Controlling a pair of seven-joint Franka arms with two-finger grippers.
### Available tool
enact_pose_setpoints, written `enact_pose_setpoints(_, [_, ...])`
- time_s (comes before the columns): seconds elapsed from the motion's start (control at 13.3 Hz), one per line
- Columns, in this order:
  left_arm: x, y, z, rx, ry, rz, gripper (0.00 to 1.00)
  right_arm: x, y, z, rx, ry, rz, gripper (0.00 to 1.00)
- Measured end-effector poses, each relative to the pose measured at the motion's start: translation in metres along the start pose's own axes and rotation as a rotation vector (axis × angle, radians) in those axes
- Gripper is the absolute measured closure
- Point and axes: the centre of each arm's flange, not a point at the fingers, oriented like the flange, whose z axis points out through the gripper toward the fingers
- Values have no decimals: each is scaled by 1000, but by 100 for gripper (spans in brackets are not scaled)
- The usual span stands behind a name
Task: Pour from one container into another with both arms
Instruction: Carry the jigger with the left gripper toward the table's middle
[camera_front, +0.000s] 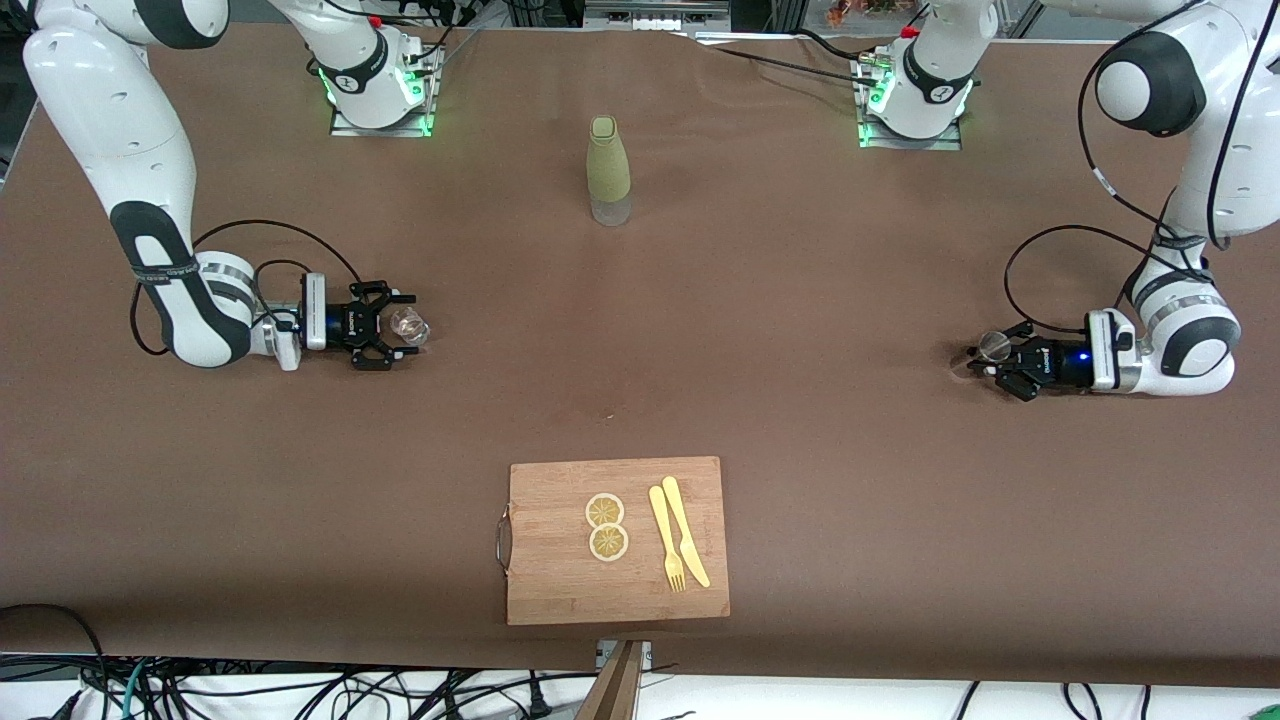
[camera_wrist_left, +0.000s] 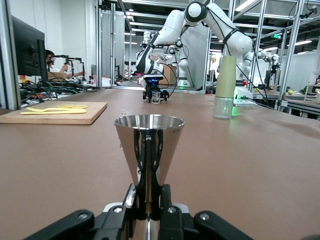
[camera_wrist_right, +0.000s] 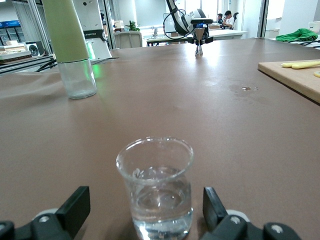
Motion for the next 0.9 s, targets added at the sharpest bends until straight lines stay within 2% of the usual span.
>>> enact_pose_setpoints(0.23, [11, -26, 53, -68, 6, -17, 79, 1, 1, 2, -1, 1, -2, 0])
enact_pose_setpoints(0.45, [31, -54, 104, -108, -15, -15, 79, 1, 1, 2, -3, 2, -2, 0])
enact_pose_setpoints(0.75, [55, -88, 204, -88, 23, -19, 79, 2, 1, 3, -3, 3, -3, 0])
enact_pose_setpoints(0.9, [63, -96, 254, -93, 21, -28, 79, 3, 3, 5, -11, 9, -5, 0])
